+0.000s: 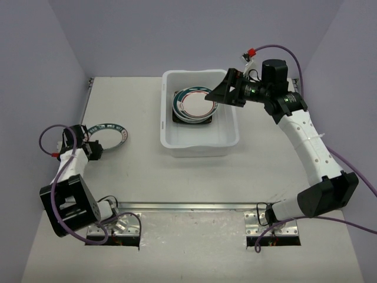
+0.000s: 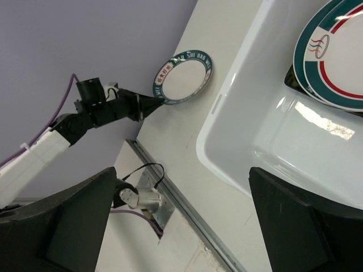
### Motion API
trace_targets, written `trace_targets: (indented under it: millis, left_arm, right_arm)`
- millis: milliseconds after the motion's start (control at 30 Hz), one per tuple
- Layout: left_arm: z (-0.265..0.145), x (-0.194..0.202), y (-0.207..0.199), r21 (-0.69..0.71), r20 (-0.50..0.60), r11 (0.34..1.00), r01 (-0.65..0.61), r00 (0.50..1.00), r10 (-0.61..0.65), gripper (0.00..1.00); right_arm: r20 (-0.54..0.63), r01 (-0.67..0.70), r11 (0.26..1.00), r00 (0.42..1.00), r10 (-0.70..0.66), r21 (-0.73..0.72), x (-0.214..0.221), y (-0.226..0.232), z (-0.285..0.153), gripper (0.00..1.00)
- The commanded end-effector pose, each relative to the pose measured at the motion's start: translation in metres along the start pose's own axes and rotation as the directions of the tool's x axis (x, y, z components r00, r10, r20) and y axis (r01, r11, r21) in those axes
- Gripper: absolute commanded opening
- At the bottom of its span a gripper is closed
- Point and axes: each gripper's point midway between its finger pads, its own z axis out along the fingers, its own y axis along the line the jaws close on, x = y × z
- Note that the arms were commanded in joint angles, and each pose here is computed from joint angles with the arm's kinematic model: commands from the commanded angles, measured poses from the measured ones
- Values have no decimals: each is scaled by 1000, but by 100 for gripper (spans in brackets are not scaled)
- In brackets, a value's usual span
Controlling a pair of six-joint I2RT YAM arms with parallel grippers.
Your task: Place the plates into the plastic bin on the countertop
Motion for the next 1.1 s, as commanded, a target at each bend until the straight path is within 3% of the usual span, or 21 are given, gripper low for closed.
trace_targets:
  millis: [0, 167, 267, 400, 633, 700, 833, 1000, 1067]
  left_arm:
    - [-28, -4, -67, 303, -3, 952, -35, 999, 37, 0]
    - [-53, -4, -92, 413, -15, 910, -25, 999, 34, 0]
    - [-80, -6, -112, 498, -13, 867, -33, 999, 45, 0]
    - [-128, 6, -149, 671, -42, 739, -65, 991, 126, 0]
    - [-244, 63, -199, 915, 12, 383, -126, 958, 287, 0]
    - [-264, 94, -205, 942, -18, 316, -109, 928, 372, 0]
    - [-275, 155, -201, 962, -54, 255, -95, 852, 521, 0]
    - [-280, 194, -198, 975, -107, 221, -38, 788, 607, 0]
    - [-283, 204, -198, 978, -111, 209, -31, 766, 633, 0]
  right_arm:
    - [89, 47, 993, 995, -37, -112, -18, 24, -12, 99]
    - [32, -105, 958, 993, 117, -266, -11, 30, -12, 99]
    - [24, -69, 961, 997, 78, -267, -14, 29, -11, 99]
    - [20, -12, 974, 1000, 17, -226, -23, 29, -6, 99]
    - [-83, 1, 990, 996, -13, -140, -24, 20, 42, 93]
    - [-98, 11, 994, 995, -22, -110, -28, 17, 59, 92]
    - [-143, -4, 996, 990, -9, -90, -33, 12, 80, 84]
    - [-145, 7, 997, 989, -18, -79, -37, 3, 91, 74]
    - [-149, 7, 998, 989, -17, -65, -34, -2, 93, 60]
